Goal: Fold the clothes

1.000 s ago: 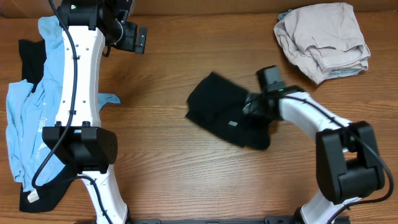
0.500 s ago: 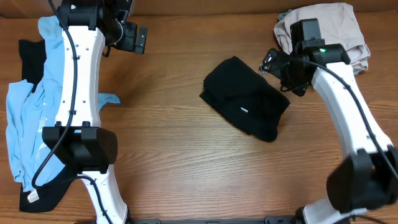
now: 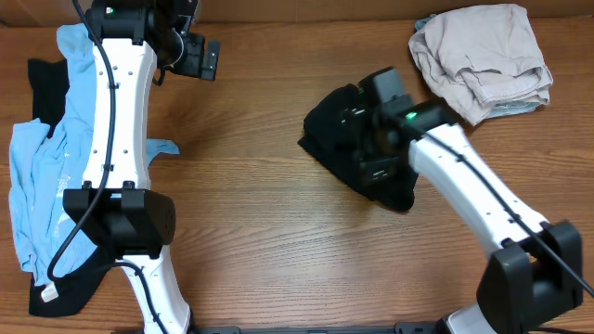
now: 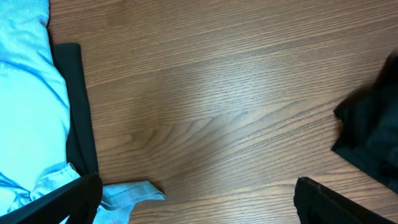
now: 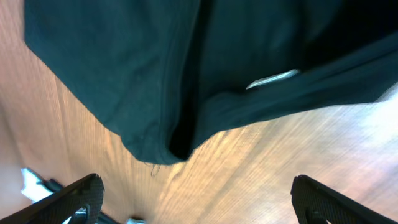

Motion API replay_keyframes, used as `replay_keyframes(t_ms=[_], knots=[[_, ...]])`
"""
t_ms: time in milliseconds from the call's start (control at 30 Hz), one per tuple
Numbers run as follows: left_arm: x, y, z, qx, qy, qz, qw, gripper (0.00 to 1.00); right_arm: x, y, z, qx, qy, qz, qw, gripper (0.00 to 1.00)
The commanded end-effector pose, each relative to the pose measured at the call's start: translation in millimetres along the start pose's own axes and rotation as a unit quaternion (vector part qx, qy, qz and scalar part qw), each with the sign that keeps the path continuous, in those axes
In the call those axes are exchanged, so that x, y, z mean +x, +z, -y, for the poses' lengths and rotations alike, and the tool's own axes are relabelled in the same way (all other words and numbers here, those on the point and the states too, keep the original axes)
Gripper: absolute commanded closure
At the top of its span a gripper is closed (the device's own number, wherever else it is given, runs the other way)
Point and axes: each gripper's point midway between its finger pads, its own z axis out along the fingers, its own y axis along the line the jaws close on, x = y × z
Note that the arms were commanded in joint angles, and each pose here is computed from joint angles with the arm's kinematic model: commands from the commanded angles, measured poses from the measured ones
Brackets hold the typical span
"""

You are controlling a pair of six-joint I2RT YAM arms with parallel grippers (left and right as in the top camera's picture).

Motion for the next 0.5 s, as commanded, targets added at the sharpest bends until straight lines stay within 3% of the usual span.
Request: replay_keyframes(t_ms=[0,467], knots=[[3,5,0,0.002,-0.006,-0.008,1.000,0.00,-3,26,12,-0.001,0.076,0.023,0.997,0.01],[3,5,0,0.001,-0.006,-0.007,1.000,0.00,-14,80,60,0.059,0.114,0.041,0.991,0.03]])
